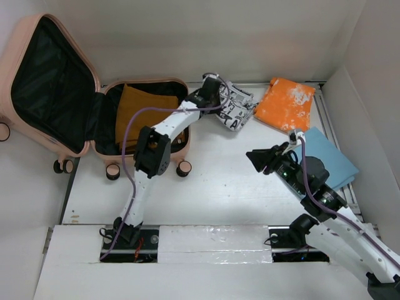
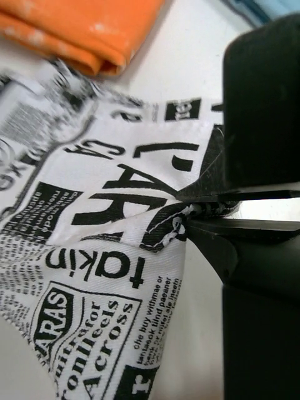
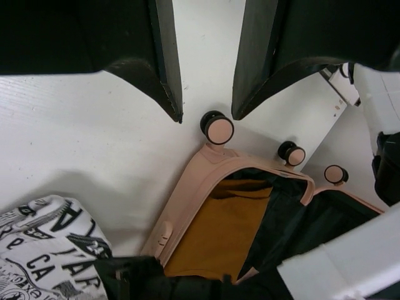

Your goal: Pack the luggage

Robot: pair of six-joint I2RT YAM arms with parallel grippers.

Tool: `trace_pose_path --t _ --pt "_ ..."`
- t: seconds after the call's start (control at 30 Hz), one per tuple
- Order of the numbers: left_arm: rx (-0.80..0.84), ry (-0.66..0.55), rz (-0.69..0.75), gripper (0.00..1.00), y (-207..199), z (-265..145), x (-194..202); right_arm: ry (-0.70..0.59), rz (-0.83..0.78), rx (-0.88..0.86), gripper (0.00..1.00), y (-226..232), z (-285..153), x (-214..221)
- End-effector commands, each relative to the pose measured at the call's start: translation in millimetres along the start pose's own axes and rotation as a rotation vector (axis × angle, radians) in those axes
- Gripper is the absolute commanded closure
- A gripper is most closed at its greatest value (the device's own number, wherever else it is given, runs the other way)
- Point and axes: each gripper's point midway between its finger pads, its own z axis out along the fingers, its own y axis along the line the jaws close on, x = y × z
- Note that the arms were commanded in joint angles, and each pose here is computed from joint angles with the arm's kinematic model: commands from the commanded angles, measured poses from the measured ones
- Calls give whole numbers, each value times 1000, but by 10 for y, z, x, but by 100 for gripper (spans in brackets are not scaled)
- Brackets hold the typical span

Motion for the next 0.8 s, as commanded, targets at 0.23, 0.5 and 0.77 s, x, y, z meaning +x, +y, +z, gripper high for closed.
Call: trace_pose_path --t 0.23,0.5,0.77 --pt "22 -184 271 100 -21 -1592 -1038 -58 -14 -114 57 268 51 -204" --pt "-253 -308 17 100 1334 -2125 -1114 -37 -2 -103 57 194 54 -65" --pt "-302 -374 -265 100 2888 -2233 -1252 -27 6 -130 57 192 32 42"
